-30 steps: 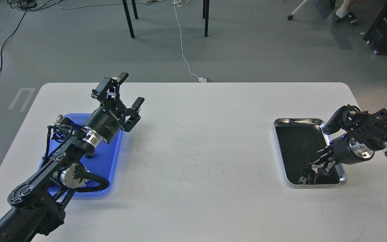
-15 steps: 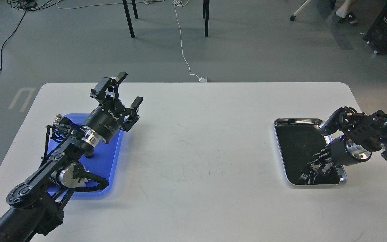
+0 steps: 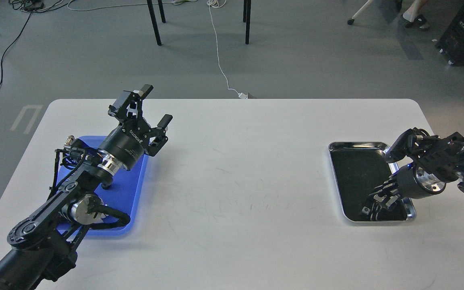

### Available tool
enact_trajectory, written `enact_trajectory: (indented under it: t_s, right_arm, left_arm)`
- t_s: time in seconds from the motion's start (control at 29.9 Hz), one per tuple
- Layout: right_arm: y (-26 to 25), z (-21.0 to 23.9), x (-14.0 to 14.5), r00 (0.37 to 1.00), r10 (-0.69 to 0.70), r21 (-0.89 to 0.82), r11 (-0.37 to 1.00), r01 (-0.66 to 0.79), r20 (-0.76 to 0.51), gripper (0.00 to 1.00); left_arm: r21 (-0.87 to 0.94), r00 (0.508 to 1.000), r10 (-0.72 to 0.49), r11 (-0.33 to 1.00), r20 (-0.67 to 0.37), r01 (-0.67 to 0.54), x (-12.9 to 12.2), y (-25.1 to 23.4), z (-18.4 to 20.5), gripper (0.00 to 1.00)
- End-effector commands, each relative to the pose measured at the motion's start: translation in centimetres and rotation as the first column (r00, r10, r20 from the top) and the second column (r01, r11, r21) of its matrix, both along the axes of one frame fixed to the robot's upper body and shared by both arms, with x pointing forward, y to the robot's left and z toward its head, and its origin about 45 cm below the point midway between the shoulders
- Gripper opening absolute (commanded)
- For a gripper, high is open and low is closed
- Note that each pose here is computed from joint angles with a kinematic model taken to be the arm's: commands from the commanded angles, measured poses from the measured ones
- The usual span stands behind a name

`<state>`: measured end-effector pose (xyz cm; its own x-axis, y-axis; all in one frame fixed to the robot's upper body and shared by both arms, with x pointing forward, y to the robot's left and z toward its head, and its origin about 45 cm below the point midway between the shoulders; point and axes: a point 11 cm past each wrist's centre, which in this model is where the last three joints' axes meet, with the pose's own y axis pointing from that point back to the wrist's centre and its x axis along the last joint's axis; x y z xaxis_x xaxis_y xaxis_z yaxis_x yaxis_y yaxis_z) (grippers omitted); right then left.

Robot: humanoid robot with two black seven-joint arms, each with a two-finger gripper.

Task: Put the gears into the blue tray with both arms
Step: 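Carry the second gear with the right gripper toward the table center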

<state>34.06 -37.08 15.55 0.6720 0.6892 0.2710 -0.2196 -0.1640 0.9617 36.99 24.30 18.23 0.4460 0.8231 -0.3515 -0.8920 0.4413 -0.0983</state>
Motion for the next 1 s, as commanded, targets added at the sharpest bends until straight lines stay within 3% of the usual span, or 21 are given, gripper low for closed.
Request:
enact_trajectory:
  t_s: [0.0,0.3,0.5,0.97]
  right_arm:
    - [0.3,0.5,0.2,1.0,0.001,0.014,1.0,-0.001,0.009,0.13]
    - [4.0,5.0,2.0,0.996,0.039,0.126,0.991,-0.049,0.08,0.14]
    - [10.7,6.2,3.9,0.986,0.127,0.215,0.965,-0.147,0.106,0.14]
    - [22.1,3.4,5.1,0.959,0.269,0.256,0.925,-0.282,0.086,0.14]
  left_arm:
    - [0.0,1.0,0.0,1.0,0.0,0.0,0.0,0.0,0.0,0.98]
    - [0.0,1.0,0.0,1.0,-0.001,0.0,0.0,0.0,0.0,0.98]
    - [0.001,1.0,0.001,1.0,-0.001,-0.001,0.0,0.0,0.0,0.98]
    - [0.009,1.0,0.007,1.0,-0.003,-0.007,0.0,0.5,-0.1,0.98]
